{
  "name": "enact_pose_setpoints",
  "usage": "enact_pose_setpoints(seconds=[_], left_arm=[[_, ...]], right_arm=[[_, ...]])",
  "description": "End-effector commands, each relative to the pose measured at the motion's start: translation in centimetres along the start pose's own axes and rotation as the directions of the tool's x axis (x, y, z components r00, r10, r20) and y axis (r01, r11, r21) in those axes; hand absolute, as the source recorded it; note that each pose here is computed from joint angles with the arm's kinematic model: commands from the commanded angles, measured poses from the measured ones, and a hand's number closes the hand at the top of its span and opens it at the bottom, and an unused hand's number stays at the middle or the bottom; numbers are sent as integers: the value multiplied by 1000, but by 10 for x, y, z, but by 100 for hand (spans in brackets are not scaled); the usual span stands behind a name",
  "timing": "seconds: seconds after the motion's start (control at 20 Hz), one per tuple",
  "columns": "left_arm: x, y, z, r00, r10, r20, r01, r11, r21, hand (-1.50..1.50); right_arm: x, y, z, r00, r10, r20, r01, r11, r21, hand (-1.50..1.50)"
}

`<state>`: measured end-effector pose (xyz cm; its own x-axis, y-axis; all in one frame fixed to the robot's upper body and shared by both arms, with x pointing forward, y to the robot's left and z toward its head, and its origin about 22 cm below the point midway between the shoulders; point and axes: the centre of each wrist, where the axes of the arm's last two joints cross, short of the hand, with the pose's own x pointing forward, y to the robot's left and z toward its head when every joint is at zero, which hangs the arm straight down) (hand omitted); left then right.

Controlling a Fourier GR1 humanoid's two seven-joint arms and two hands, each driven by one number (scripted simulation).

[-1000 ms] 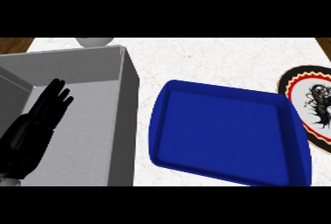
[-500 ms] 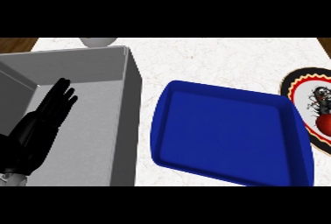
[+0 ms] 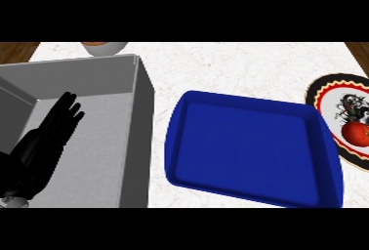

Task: Pick the tomato from the tray and place it in the plate

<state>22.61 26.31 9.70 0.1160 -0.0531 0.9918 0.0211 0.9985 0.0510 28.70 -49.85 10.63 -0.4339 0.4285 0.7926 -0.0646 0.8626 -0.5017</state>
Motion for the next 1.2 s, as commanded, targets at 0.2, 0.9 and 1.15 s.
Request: enact_pose_setpoints(seconds=[0.2, 0.9, 1.15], left_arm=[[-27, 19, -18, 994, -100, -39, 103, 989, 101, 0], [-29, 22, -20, 994, -101, -39, 104, 990, 93, 0], [-37, 15, -18, 995, -96, -37, 98, 992, 78, 0]], right_arm=[[-2, -27, 13, 948, -289, -134, 302, 949, 87, -150], [7, -62, 31, 943, -311, -116, 314, 949, 12, -150], [12, -72, 34, 951, -278, -135, 281, 960, 2, -150]])
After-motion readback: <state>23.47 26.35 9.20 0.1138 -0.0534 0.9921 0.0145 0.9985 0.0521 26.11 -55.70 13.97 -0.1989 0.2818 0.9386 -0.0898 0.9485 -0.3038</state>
